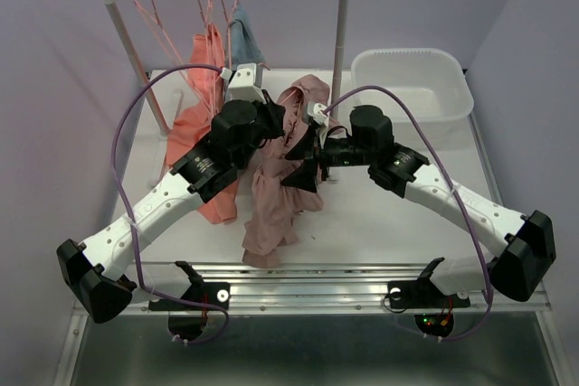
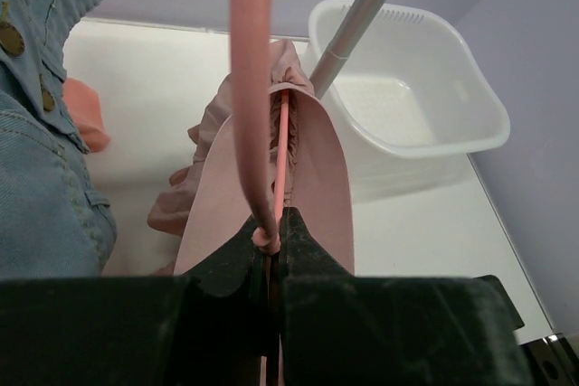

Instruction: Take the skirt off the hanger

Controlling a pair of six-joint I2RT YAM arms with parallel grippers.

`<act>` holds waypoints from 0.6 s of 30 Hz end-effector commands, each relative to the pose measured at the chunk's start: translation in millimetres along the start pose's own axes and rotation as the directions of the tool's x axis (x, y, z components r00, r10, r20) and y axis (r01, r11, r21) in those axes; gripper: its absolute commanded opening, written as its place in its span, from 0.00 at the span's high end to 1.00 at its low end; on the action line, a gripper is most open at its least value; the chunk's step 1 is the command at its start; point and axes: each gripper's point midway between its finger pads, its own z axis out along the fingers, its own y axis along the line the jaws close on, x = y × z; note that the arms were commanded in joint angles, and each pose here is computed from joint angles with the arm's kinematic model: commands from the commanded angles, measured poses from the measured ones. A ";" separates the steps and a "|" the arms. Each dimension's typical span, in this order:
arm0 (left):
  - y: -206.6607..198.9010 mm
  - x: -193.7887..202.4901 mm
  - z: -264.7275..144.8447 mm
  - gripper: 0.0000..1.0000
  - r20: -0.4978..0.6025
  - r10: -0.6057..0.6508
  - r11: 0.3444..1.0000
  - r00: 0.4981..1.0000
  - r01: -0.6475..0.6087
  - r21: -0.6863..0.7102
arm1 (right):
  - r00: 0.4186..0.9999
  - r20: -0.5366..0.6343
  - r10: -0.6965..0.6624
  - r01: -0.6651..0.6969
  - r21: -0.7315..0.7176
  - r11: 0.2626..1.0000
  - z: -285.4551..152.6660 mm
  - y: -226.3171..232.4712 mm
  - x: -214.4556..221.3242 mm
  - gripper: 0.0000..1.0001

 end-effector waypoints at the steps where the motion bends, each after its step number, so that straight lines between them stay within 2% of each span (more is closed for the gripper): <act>1: -14.2 -32.6 -3.2 1.00 0.114 -0.075 0.996 0.991 0.070 0.046 | 0.990 0.119 -0.071 0.079 -0.069 0.994 -3.8 15.8 -44.4 0.27; 7: -15.3 -26.1 0.0 1.00 0.096 -0.078 0.996 0.992 0.073 0.051 | 0.983 0.151 -0.100 0.110 -0.054 0.992 -3.4 13.5 -51.4 0.29; 9: -15.7 -24.5 1.0 1.00 0.092 -0.081 0.996 0.992 0.077 0.053 | 0.983 0.150 -0.108 0.119 -0.067 0.991 -1.3 17.1 -53.9 0.33; 12: -15.8 -26.0 2.1 1.00 0.098 -0.084 0.996 0.992 0.080 0.049 | 0.987 0.135 -0.093 0.104 -0.080 0.991 0.9 17.2 -51.3 0.45; 16: -14.6 -27.1 4.6 1.00 0.104 -0.083 0.996 0.991 0.079 0.037 | 0.988 0.100 -0.113 0.125 -0.118 0.985 3.5 22.6 -41.0 0.71; 18: -11.2 -25.9 7.1 1.00 0.110 -0.084 0.996 0.990 0.083 0.014 | 0.991 0.082 -0.109 0.120 -0.143 0.983 5.6 34.1 -36.7 0.96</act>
